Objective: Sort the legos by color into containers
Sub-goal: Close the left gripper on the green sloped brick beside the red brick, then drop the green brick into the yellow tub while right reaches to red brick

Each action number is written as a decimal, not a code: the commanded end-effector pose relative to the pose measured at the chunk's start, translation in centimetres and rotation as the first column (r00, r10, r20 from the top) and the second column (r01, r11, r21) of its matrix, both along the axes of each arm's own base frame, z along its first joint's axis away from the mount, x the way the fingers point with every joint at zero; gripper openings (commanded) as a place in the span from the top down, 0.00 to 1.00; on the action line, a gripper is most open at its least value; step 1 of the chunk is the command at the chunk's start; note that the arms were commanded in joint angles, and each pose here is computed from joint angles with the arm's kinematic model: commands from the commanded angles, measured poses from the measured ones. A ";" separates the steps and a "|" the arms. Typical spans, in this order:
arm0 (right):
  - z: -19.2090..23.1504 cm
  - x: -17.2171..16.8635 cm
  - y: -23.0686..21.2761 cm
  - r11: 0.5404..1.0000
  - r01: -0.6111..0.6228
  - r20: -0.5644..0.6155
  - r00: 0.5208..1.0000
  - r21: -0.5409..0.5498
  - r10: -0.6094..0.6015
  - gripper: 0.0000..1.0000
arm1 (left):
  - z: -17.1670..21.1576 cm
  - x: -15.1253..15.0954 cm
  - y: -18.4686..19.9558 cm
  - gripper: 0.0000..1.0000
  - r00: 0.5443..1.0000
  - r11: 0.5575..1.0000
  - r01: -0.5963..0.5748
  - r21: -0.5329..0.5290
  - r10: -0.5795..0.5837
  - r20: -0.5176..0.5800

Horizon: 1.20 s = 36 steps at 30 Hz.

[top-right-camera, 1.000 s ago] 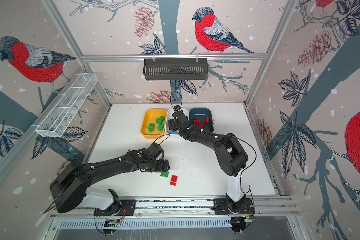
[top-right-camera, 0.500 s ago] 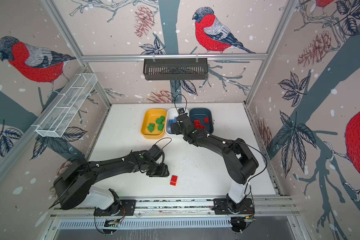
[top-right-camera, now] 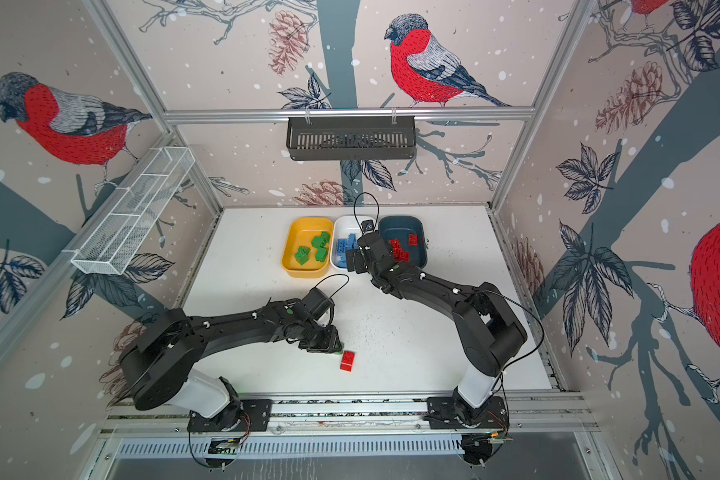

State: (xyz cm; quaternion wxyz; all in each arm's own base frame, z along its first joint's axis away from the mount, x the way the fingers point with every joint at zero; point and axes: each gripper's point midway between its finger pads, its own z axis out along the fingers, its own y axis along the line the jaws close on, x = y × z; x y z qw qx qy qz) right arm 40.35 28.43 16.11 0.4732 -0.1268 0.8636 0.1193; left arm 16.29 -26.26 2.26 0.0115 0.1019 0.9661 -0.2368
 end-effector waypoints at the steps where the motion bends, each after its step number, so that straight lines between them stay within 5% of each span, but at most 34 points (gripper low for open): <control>1: 1.2 -0.1 -0.1 0.999 0.012 0.028 1.000 0.035 -0.013 0.01 | -0.9 0.2 1.2 0.60 1.000 0.997 -0.003 0.077 0.001 0.023; 9: 0.9 -2.3 -1.5 0.999 0.009 0.008 1.000 0.053 -0.010 0.01 | 0.9 3.2 0.0 0.64 0.992 0.999 -0.004 0.054 -0.002 0.122; 18: -0.2 -5.1 -4.1 0.999 0.030 -0.014 0.999 0.038 -0.029 0.01 | 5.8 10.6 -0.5 0.65 0.943 0.981 -0.155 -0.120 0.183 0.277; 24: -1.0 -7.5 -4.5 0.999 -0.040 -0.021 0.999 0.011 0.040 0.00 | 10.5 17.2 1.6 0.65 0.856 0.942 -0.266 -0.205 0.328 0.400; 29: -1.5 -9.6 -3.8 0.992 -0.125 -0.024 0.992 -0.023 0.124 0.01 | 14.3 23.0 4.5 0.64 0.737 0.893 -0.361 -0.269 0.450 0.505; 36: -3.0 -12.8 -1.5 0.961 -0.273 -0.081 0.960 -0.047 0.269 0.01 | 14.2 29.0 9.2 0.63 0.587 0.833 -0.510 -0.215 0.520 0.621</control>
